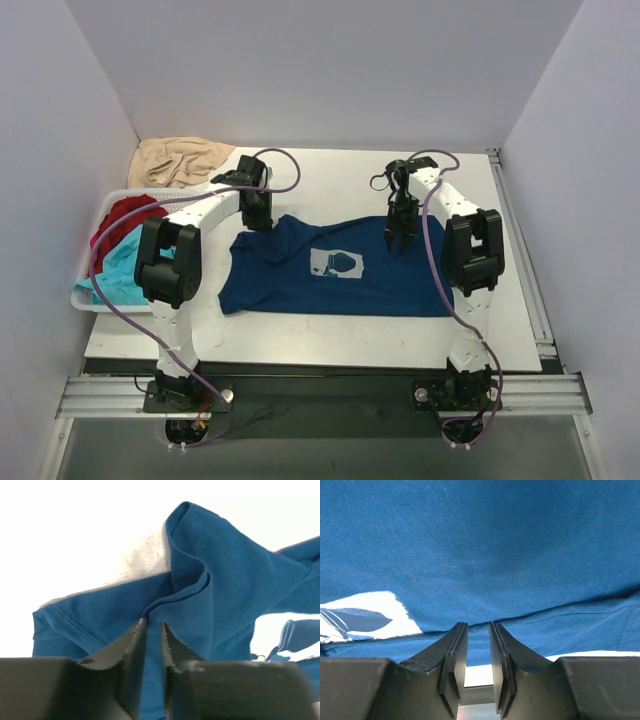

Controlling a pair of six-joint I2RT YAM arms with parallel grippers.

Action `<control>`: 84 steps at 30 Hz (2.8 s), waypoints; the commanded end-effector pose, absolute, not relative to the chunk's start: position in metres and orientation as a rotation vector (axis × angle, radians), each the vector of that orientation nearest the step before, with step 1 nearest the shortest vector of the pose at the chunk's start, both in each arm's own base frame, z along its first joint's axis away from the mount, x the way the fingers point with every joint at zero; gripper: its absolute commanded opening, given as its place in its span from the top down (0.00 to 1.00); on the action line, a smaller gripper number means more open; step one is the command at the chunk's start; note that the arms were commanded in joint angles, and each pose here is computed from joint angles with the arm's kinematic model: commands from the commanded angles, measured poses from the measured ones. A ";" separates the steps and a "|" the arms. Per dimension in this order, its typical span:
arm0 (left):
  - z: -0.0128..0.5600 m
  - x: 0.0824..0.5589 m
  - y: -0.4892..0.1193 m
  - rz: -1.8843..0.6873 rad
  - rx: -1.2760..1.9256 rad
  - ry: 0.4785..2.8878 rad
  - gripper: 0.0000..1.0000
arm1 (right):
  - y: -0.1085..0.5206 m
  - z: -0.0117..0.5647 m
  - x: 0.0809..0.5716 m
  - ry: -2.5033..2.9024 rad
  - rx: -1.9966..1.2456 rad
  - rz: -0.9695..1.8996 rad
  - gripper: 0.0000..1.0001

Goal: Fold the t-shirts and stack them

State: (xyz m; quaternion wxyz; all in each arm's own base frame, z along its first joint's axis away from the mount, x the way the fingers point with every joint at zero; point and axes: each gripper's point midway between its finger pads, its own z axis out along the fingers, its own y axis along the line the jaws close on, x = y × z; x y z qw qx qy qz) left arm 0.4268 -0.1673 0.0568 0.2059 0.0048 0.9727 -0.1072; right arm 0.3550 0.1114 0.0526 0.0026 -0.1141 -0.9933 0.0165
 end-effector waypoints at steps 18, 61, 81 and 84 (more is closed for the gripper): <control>0.051 0.430 -0.166 -0.324 -0.026 2.717 0.55 | 0.106 0.065 0.345 -3.110 -0.355 0.102 0.75; 0.116 0.454 -0.157 -0.242 0.026 2.624 0.77 | 0.105 0.067 0.350 -3.116 -0.391 0.094 0.75; 0.069 0.455 -0.151 -0.224 -0.008 2.701 0.54 | 0.103 0.066 0.348 -3.110 -0.390 0.100 0.75; 0.061 0.455 -0.152 -0.234 -0.009 2.710 0.54 | 0.102 0.066 0.347 -3.108 -0.392 0.101 0.75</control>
